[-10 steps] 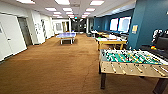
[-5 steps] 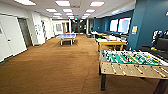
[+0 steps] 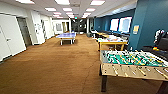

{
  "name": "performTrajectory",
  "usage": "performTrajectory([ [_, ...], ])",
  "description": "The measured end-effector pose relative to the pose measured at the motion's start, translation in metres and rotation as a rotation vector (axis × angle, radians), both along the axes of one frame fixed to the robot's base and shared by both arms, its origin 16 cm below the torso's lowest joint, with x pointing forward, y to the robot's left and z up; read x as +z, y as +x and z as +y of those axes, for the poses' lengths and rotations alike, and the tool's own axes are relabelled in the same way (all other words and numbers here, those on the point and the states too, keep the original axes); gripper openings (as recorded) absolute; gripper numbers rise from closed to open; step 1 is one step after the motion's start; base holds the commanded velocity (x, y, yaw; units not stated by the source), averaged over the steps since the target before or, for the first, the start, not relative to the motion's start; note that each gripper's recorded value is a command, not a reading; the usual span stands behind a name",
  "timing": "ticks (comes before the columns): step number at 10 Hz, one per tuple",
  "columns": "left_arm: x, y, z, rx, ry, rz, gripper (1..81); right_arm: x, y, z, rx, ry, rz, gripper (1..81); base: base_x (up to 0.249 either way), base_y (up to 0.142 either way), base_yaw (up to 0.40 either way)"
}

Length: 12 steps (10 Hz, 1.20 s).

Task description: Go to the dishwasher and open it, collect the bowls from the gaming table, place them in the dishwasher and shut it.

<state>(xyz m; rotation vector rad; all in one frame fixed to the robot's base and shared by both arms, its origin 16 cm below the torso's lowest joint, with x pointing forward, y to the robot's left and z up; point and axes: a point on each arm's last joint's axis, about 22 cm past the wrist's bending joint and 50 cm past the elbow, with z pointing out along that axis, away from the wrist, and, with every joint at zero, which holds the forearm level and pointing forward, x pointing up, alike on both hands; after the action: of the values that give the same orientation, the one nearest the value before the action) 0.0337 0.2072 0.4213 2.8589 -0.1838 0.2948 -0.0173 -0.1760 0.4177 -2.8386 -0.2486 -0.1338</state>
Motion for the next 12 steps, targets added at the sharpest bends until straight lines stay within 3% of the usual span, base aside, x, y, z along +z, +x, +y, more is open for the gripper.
performTrajectory([
  [12, 0.0004, 0.0039, 0.0001, 0.000, 0.000, -0.006, 81.1, 0.0007, 0.0010, 0.0071, 0.000, 0.009, -0.003, 81.1, 0.136, 0.000, 0.000],
])
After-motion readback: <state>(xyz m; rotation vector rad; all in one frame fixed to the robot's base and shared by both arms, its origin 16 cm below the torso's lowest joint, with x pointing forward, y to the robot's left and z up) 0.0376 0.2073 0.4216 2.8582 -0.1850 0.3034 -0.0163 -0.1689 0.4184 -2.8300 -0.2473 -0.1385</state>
